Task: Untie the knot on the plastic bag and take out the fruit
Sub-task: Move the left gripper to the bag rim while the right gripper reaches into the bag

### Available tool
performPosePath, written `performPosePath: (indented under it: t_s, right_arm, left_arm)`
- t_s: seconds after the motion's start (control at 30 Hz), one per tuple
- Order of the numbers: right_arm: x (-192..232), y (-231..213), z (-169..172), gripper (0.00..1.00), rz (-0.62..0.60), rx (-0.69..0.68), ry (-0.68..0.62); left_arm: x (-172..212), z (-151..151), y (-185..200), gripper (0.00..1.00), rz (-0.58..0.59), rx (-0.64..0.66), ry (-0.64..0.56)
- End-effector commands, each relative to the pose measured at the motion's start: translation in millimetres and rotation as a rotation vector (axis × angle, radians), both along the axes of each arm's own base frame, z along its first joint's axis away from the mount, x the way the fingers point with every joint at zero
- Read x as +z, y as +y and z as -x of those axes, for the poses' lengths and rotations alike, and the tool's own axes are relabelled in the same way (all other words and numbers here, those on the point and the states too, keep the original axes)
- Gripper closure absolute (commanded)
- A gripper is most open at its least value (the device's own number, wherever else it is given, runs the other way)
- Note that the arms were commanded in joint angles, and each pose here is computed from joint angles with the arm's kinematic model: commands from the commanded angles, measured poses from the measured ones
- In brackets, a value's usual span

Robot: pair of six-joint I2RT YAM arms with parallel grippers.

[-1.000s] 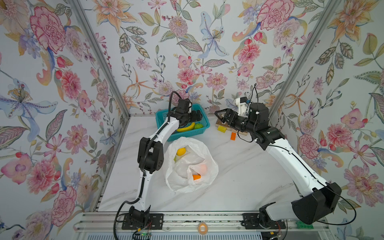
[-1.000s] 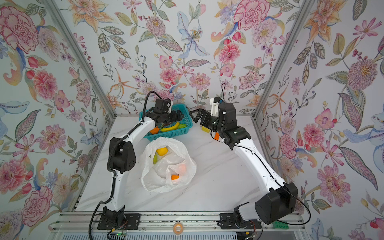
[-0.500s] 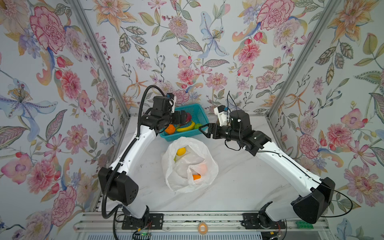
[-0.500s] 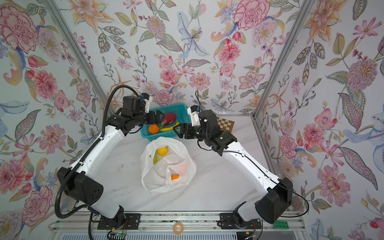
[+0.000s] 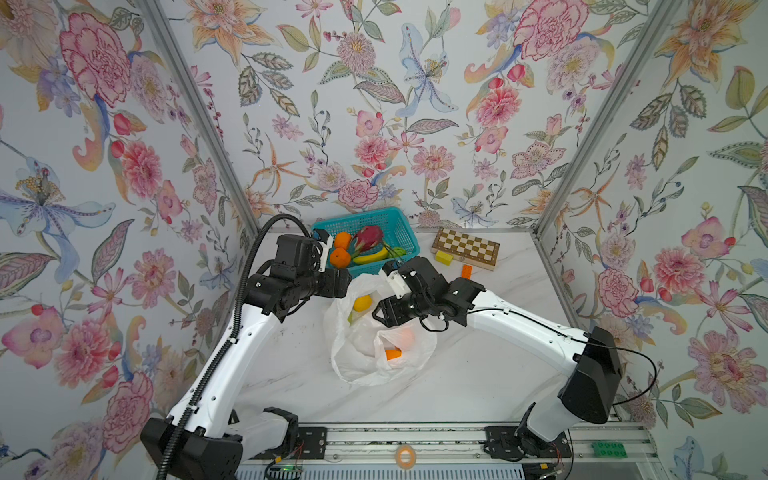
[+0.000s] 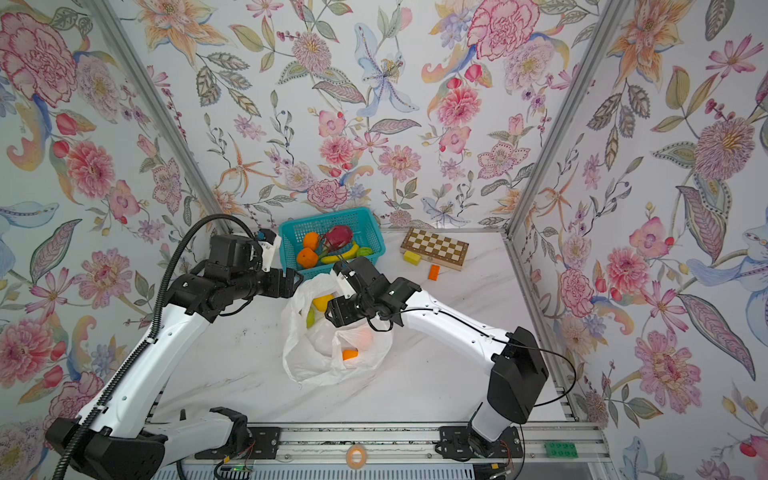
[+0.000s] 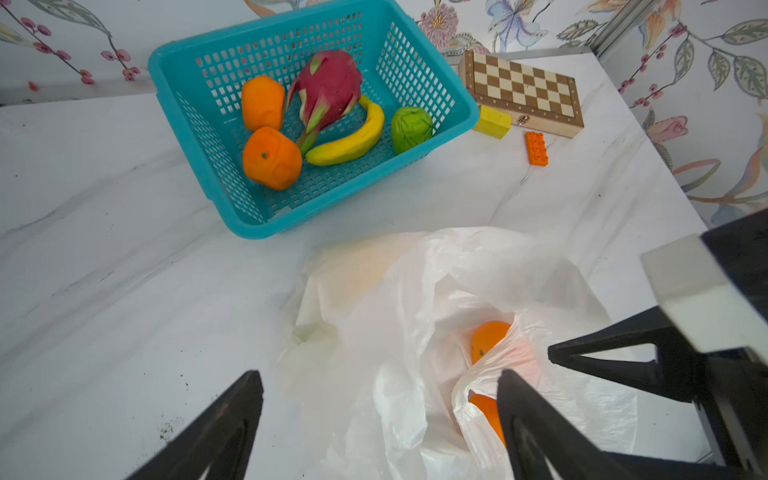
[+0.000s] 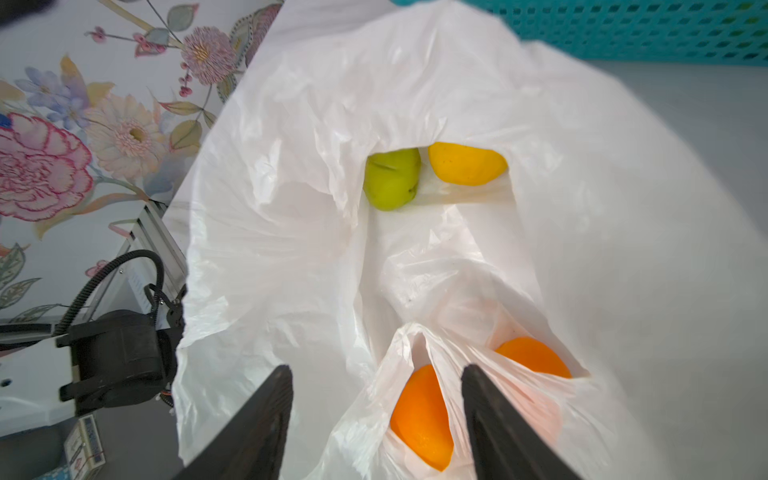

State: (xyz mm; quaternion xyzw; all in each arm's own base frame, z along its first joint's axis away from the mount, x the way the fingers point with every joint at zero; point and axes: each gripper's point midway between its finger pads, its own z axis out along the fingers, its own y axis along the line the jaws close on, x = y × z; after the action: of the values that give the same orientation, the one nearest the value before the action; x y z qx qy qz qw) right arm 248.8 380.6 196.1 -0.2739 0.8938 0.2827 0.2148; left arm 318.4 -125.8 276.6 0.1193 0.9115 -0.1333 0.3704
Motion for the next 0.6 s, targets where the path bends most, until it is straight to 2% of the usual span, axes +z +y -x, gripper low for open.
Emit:
performPosePath:
  t_s: [0.0, 0.27, 0.4, 0.57]
  right_arm:
    - [-24, 7, 4, 0.34, 0.104, 0.022, 0.052]
    - [-61, 39, -24, 0.36, 0.154, -0.023, 0.076]
    - [-75, 46, -45, 0.36, 0.155, -0.071, 0.016]
    - [-77, 52, -71, 0.36, 0.035, -0.198, -0.017]
  left_arm:
    - [-21, 7, 12, 0.10, -0.079, 0.000, 0.053]
    - [-42, 14, -18, 0.13, 0.045, -0.114, 0.153]
    - [-59, 13, -11, 0.20, -0.002, -0.083, 0.213]
    - [-79, 7, 1, 0.33, -0.048, -0.020, 0.281]
